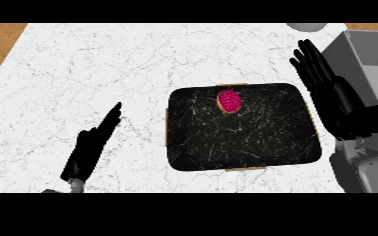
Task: Pick the cupcake from the tray and place it in the cardboard box
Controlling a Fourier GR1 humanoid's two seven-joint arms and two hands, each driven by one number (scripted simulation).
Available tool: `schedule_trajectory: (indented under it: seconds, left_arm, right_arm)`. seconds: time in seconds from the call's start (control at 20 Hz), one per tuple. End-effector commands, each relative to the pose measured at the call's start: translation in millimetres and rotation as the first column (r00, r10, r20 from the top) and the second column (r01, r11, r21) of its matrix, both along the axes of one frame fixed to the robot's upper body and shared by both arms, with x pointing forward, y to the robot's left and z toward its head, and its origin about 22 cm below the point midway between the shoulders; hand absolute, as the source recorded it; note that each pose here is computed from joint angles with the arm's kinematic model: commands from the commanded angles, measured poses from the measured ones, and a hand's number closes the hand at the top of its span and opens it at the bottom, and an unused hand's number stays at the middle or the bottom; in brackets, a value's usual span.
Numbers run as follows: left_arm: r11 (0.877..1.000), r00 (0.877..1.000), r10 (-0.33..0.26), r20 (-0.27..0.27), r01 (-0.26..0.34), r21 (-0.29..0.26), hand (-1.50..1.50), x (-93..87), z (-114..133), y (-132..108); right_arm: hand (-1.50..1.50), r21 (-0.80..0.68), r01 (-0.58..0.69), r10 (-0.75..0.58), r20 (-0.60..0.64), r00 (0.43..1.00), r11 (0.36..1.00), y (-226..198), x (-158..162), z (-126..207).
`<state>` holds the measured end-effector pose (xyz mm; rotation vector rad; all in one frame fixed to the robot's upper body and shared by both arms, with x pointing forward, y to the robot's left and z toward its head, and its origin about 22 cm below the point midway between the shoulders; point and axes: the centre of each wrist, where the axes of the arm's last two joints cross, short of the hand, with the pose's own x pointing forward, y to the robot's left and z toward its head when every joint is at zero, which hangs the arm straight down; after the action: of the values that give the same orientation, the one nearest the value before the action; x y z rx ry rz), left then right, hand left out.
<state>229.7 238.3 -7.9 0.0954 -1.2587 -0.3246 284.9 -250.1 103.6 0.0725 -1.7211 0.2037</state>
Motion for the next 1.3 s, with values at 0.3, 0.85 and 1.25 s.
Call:
schedule_trajectory:
  seconds: [0.3, 0.85, 1.25]
  left_arm:
    - [0.957, 0.948, 0.291, 0.130, -0.289, -0.033, 0.00, 15.0, 3, 32]
    - [0.918, 0.907, 0.396, 0.142, -0.386, -0.092, 0.00, 18.9, -7, 50]
    - [0.927, 0.918, 0.372, 0.134, -0.360, -0.110, 0.00, 18.9, -15, 44]
  right_arm:
    - [1.50, -0.672, 0.333, -0.291, 0.179, 0.940, 0.661, -52, -8, 0]
    - [-1.50, -0.611, 0.650, -0.644, 0.282, 0.711, 0.451, 40, -66, -31]
    - [-1.50, -0.761, 0.478, -0.668, 0.080, 0.740, 0.438, 97, -77, 45]
